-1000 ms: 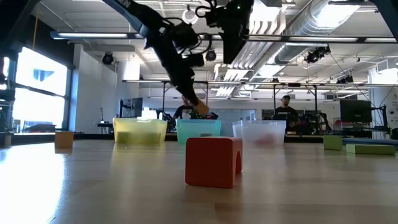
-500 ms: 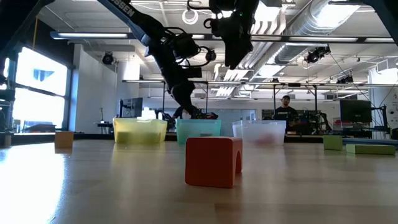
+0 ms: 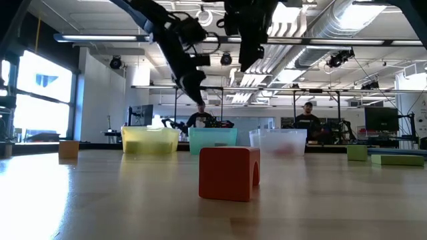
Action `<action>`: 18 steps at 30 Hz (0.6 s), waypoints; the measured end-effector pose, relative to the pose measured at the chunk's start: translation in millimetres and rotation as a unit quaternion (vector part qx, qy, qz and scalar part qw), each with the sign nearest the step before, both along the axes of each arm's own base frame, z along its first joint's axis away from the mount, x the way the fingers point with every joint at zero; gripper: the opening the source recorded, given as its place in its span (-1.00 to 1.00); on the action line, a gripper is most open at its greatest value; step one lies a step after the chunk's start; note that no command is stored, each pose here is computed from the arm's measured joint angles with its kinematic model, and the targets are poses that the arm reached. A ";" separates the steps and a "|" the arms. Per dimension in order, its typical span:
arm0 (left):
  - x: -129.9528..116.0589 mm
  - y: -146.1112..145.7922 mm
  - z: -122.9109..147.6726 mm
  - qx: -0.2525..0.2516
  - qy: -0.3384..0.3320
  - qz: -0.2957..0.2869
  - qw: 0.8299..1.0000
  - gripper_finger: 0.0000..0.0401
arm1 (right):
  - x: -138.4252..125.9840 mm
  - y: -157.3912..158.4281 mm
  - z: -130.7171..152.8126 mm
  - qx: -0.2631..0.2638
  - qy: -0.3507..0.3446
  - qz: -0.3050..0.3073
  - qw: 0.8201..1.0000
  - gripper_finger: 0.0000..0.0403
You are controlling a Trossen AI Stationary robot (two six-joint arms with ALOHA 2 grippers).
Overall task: Sort & place blocks by color
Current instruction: Put the orange block into the white bin
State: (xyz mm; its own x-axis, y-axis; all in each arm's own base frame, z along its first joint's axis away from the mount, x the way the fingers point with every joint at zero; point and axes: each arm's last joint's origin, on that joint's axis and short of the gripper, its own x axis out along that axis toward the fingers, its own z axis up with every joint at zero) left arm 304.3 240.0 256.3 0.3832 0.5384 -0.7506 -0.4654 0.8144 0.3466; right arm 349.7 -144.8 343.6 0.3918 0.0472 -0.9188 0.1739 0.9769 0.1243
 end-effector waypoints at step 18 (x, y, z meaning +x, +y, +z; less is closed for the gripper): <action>-61.5 -58.5 116.3 0.061 -0.147 0.012 0.987 -0.04 | 22.4 39.9 -89.1 -0.010 0.026 0.126 0.992 0.03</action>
State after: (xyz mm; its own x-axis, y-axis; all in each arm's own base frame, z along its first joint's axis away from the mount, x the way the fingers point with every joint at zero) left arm 242.8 181.4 372.6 0.5611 0.6285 -0.5386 -0.5783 0.7632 0.2882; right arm 372.1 -104.9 254.5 0.3222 0.1196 -0.9391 -0.0703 0.9923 0.1023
